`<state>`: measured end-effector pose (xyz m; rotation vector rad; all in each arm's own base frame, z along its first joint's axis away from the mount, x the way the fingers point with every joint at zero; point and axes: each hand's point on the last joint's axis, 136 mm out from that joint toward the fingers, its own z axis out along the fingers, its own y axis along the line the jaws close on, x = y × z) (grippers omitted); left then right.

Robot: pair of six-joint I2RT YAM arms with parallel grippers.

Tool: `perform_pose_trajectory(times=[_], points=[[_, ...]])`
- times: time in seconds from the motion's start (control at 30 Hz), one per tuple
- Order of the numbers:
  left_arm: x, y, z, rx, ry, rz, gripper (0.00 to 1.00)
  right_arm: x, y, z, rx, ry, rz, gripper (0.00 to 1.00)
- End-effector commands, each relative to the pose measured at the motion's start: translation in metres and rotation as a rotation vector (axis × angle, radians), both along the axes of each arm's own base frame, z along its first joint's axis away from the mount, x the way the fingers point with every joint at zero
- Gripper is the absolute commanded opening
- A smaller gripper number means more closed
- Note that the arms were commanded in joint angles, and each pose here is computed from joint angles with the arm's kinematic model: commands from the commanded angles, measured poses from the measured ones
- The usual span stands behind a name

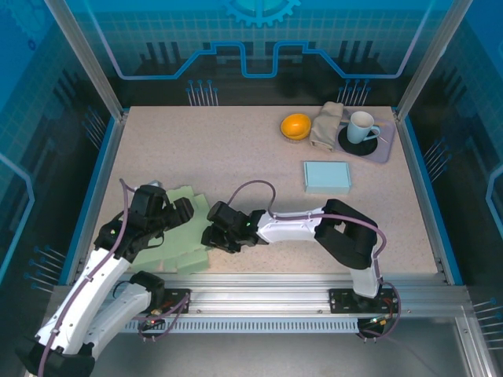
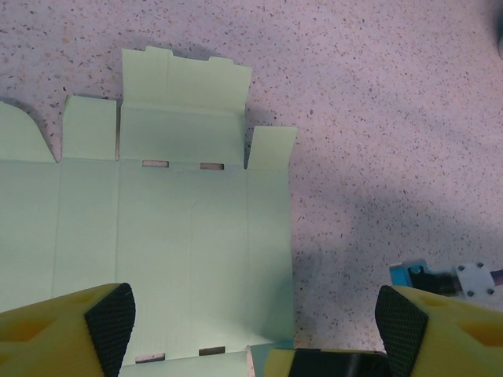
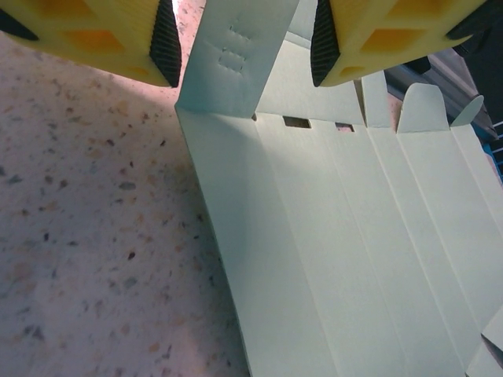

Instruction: Fold the paper box

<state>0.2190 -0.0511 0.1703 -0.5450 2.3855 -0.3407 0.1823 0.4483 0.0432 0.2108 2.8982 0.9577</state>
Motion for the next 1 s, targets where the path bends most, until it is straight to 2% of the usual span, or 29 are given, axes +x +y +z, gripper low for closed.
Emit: perform_pose_trajectory(times=[0.0, 0.13, 0.2, 0.27, 0.33, 0.4, 0.43, 0.6, 0.73, 0.83, 0.97], points=[[0.0, 0.0, -0.005, -0.017, 0.005, 0.009, 0.84, -0.013, 0.003, -0.004, -0.035, 0.041, -0.01, 0.49], [-0.002, 0.001, -0.006, -0.012, 0.005, 0.012, 0.84, -0.013, 0.004, -0.005, -0.024, 0.044, -0.029, 0.45], [-0.002, 0.001, -0.006, -0.016, 0.005, 0.015, 0.84, -0.009, 0.004, -0.007, -0.014, 0.039, -0.042, 0.35], [-0.002, 0.001, -0.007, -0.02, 0.008, 0.014, 0.84, -0.002, 0.004, -0.006, -0.009, 0.016, -0.031, 0.21], [-0.002, 0.001, -0.006, -0.022, 0.006, 0.016, 0.84, 0.006, 0.0, -0.004, -0.028, -0.013, -0.02, 0.16], [-0.003, 0.001, -0.004, -0.024, 0.003, 0.016, 0.84, 0.016, -0.006, 0.001, -0.038, -0.055, -0.01, 0.02], [-0.003, 0.001, -0.003, -0.023, 0.001, 0.014, 0.84, 0.023, -0.011, 0.006, -0.045, -0.088, -0.009, 0.0], [-0.001, -0.001, 0.008, -0.029, -0.019, 0.005, 0.84, 0.056, -0.042, 0.042, -0.121, -0.258, 0.087, 0.0], [0.001, 0.0, 0.029, -0.018, -0.063, -0.007, 0.84, 0.08, -0.085, 0.09, -0.309, -0.461, 0.23, 0.0], [0.006, 0.0, 0.047, -0.012, -0.113, -0.015, 0.84, 0.095, -0.116, 0.13, -0.442, -0.616, 0.417, 0.0], [0.022, -0.003, 0.059, 0.01, -0.164, -0.035, 0.84, 0.115, -0.167, 0.175, -0.659, -0.733, 0.636, 0.0]])
